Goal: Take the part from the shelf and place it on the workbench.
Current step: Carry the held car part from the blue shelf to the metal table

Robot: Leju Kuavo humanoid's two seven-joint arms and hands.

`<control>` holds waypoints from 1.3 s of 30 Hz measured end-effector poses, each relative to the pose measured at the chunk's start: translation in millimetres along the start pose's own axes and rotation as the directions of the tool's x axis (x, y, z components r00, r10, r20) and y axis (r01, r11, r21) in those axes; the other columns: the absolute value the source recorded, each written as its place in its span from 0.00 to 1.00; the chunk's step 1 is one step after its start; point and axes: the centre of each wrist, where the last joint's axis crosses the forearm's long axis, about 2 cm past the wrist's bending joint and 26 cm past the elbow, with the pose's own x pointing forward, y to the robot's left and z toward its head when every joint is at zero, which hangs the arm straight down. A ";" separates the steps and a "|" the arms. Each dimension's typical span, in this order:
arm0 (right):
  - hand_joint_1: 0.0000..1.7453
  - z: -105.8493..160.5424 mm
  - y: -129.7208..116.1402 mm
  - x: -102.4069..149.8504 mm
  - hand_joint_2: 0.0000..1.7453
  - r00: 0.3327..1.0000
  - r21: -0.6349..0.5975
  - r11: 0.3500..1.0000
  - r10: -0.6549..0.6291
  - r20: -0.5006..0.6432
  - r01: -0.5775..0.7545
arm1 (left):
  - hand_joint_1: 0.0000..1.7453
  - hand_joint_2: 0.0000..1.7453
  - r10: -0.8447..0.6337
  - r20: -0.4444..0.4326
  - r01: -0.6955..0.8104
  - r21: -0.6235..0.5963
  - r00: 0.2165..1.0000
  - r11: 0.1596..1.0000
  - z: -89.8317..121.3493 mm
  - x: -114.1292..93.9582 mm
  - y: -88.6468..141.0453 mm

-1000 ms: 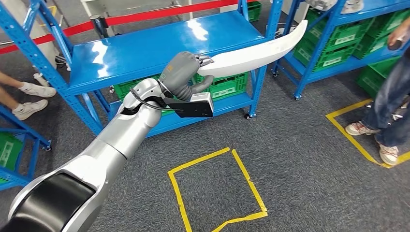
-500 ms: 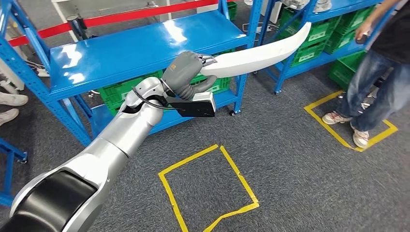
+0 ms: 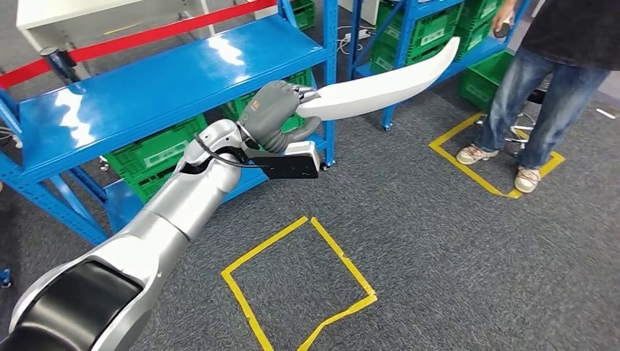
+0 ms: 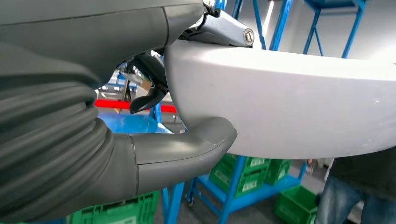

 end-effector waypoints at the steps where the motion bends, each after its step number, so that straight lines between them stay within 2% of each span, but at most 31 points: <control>1: 0.00 0.0 0.2 -0.8 0.00 1.000 0.000 1.000 0.000 -0.002 0.000 | 1.00 1.00 0.004 -0.004 -0.004 -0.003 1.000 1.000 1.7 -1.9 -2.1; 15: 0.00 0.0 -4.3 -1.6 0.00 1.000 -0.019 1.000 0.001 -0.002 -0.001 | 1.00 1.00 -0.004 -0.006 0.004 0.005 1.000 1.000 5.6 -5.6 -6.9; 27: 0.00 0.7 -25.0 -7.1 0.00 1.000 -0.081 0.997 0.004 0.003 -0.004 | 1.00 1.00 -0.025 -0.042 0.025 0.002 0.999 1.000 20.1 -21.0 -8.7; 33: 0.00 1.2 -34.6 -9.5 0.00 1.000 -0.100 0.995 -0.015 -0.017 0.013 | 1.00 1.00 -0.003 -0.074 0.001 -0.023 0.997 1.000 29.2 -28.7 -25.1; 39: 0.00 2.0 -44.6 -11.9 0.00 0.998 -0.132 0.991 -0.034 -0.048 0.027 | 1.00 1.00 -0.005 -0.087 0.003 -0.028 0.996 1.000 32.2 -31.9 -25.9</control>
